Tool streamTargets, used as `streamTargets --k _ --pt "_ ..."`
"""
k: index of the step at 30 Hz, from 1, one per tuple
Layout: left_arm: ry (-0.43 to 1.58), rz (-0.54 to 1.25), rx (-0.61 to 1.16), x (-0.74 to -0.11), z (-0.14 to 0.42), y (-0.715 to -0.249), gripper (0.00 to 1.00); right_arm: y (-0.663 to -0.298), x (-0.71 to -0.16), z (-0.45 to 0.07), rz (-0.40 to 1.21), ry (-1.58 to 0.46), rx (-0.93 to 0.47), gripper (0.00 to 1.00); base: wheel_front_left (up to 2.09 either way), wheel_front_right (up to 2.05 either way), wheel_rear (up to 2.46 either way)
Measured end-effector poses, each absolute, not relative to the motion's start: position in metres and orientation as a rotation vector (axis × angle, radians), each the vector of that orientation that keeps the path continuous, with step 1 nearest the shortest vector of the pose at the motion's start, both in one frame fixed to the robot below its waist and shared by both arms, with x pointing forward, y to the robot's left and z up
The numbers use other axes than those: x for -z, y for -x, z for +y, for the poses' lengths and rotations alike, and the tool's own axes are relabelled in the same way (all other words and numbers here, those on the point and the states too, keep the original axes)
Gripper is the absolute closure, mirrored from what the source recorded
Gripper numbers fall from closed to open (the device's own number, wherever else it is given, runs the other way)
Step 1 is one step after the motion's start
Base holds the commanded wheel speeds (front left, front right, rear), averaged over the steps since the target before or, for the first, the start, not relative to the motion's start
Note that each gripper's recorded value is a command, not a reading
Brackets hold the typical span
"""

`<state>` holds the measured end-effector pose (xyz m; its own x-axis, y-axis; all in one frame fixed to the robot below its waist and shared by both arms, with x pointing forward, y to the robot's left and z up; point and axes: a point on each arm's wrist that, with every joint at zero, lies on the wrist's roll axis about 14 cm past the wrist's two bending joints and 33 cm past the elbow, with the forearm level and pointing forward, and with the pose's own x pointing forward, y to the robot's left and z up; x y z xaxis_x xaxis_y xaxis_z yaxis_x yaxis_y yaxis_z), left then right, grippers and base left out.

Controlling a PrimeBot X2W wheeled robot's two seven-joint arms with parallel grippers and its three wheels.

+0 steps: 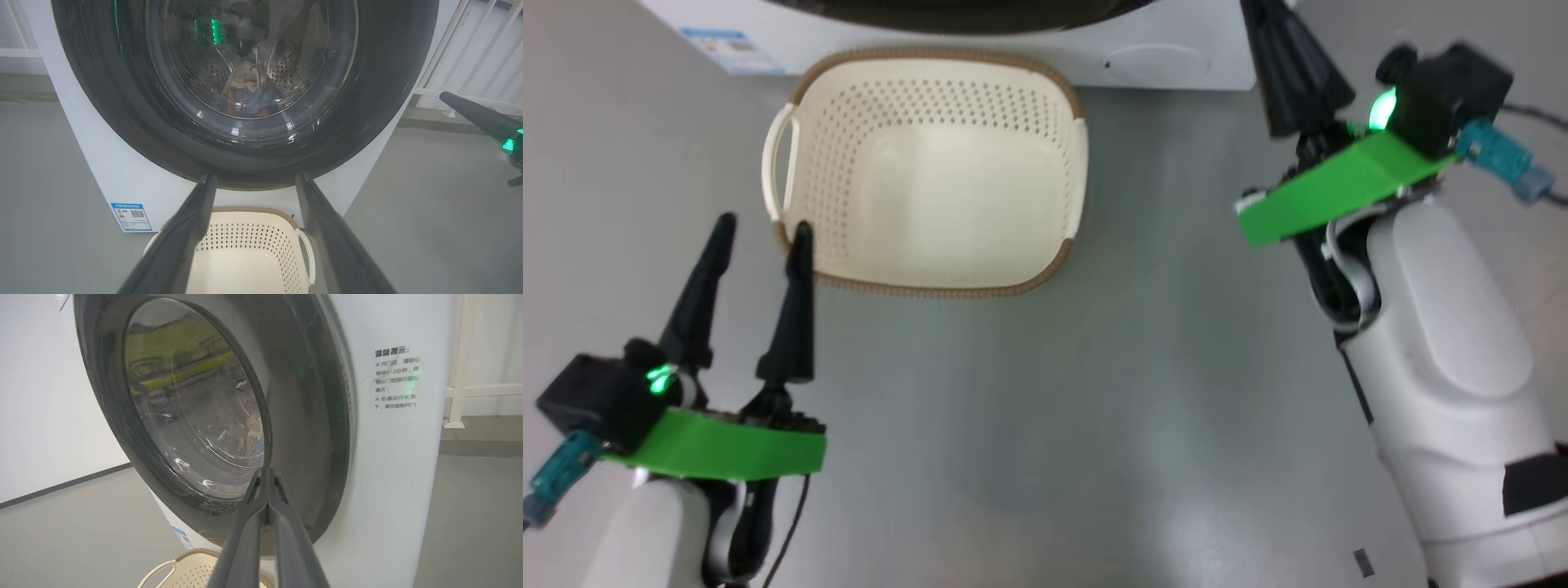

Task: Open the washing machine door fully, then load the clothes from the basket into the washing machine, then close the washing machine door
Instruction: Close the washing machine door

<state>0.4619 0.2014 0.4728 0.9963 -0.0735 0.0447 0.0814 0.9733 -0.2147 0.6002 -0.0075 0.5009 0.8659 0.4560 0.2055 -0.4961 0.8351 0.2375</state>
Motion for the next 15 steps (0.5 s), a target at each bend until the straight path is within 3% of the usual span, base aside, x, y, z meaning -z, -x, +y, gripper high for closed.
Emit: streamTargets --k 10,12,13,14,15 --pt "0.223 -0.063 0.027 -0.485 0.213 -0.445 0.00 -0.556 -0.503 -0.040 -0.115 -0.254 -0.450 1.00 0.00 0.00 0.00" --pt "0.229 -0.060 0.029 -0.486 0.211 -0.439 0.00 -0.545 -0.504 -0.049 -0.110 -0.244 -0.436 0.61 0.00 0.00 0.00" --pt "0.231 -0.057 0.029 -0.485 0.210 -0.436 0.00 -0.540 -0.505 -0.053 -0.107 -0.239 -0.429 0.51 0.00 0.00 0.00" --pt "0.233 -0.054 0.029 -0.486 0.210 -0.433 0.00 -0.534 -0.505 -0.057 -0.105 -0.234 -0.422 0.25 0.00 0.00 0.00" --pt "0.234 -0.055 0.029 -0.487 0.210 -0.430 0.00 -0.528 -0.506 -0.061 -0.102 -0.228 -0.414 0.06 0.00 0.00 0.00"
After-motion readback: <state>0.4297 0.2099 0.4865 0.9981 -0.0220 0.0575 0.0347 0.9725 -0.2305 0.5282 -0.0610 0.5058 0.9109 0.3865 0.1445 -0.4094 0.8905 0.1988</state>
